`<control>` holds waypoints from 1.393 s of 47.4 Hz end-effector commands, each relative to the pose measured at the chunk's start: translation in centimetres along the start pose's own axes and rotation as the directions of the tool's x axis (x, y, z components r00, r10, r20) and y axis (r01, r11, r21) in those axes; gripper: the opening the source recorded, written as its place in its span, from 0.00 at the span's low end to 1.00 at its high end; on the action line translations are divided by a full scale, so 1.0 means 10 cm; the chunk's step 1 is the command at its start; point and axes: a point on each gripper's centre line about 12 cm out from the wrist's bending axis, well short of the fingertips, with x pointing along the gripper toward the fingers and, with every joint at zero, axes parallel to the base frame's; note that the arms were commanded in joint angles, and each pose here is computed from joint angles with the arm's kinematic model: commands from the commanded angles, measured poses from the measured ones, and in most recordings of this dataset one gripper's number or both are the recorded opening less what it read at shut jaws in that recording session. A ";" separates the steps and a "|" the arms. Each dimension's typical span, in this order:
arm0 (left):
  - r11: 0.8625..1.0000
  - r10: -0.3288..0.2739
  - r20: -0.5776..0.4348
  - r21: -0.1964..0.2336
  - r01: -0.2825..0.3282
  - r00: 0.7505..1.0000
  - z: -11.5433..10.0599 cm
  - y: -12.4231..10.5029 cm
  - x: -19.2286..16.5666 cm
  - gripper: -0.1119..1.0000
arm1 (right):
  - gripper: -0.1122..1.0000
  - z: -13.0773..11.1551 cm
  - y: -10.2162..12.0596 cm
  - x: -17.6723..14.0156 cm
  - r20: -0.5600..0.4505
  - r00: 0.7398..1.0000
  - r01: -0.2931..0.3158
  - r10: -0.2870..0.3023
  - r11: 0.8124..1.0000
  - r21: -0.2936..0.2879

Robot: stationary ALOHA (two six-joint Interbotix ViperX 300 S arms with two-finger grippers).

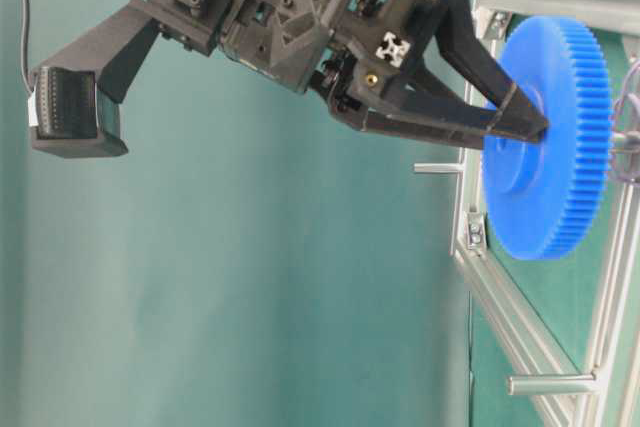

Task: Find the location of the shaft and insert the gear.
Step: 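Push the gear onto the shaft with the right gripper, then open the right gripper to release the gear on the shaft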

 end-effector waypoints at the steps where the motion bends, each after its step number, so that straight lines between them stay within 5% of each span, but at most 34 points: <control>1: 1.000 0.003 0.008 -0.004 -0.003 1.000 0.04 0.01 0.01 0.11 | 0.72 0.03 -0.02 -0.04 0.024 1.000 -0.003 0.003 1.000 0.010; 66: 1.000 0.003 0.005 -0.004 -0.003 1.000 0.03 0.01 0.01 0.11 | 0.73 -0.06 0.00 0.28 0.023 1.000 -0.020 0.018 0.998 0.055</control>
